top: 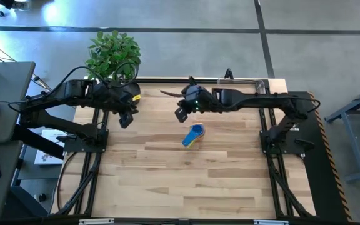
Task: Nest measuring cups in basket
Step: Put the stacked measuring cups into the transparent bin
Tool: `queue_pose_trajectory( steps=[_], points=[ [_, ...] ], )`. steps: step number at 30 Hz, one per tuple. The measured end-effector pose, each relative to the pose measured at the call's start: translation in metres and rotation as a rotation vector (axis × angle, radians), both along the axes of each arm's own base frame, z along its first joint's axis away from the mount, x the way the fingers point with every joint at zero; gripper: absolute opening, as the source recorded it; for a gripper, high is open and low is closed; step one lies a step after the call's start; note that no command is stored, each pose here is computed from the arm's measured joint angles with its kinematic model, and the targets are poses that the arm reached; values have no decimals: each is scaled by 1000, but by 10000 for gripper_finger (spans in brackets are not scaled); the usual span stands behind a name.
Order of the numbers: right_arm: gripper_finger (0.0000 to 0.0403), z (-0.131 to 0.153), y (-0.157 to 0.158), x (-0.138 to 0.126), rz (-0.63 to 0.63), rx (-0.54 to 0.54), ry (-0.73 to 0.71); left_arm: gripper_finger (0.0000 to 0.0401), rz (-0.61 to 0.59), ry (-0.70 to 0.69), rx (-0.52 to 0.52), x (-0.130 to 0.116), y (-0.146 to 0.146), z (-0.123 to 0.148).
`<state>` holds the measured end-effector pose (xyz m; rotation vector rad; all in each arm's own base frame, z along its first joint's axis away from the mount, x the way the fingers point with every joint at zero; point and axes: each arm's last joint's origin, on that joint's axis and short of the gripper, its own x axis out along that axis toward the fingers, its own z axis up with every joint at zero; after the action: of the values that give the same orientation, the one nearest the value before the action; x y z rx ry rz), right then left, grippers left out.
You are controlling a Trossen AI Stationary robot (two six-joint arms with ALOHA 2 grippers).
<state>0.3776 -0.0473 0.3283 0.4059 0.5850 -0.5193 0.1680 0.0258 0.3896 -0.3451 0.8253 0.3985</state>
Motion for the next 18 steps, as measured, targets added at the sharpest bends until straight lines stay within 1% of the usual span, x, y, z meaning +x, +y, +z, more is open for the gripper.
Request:
queue_pose_trajectory(
  steps=[3,5,8,11,18],
  points=[
    [48,4,-2,7,45,23,53,90,50,-6,0,0,1,0],
    [48,1,-2,14,84,42,95,90,76,-10,-4,0,1,0],
    [48,-13,0,24,127,79,187,90,97,-14,-10,0,2,0],
    [48,-25,3,31,152,117,242,90,98,-14,-10,0,2,0],
    [48,-59,12,43,190,150,371,90,122,-21,-29,0,1,0]
  ],
)
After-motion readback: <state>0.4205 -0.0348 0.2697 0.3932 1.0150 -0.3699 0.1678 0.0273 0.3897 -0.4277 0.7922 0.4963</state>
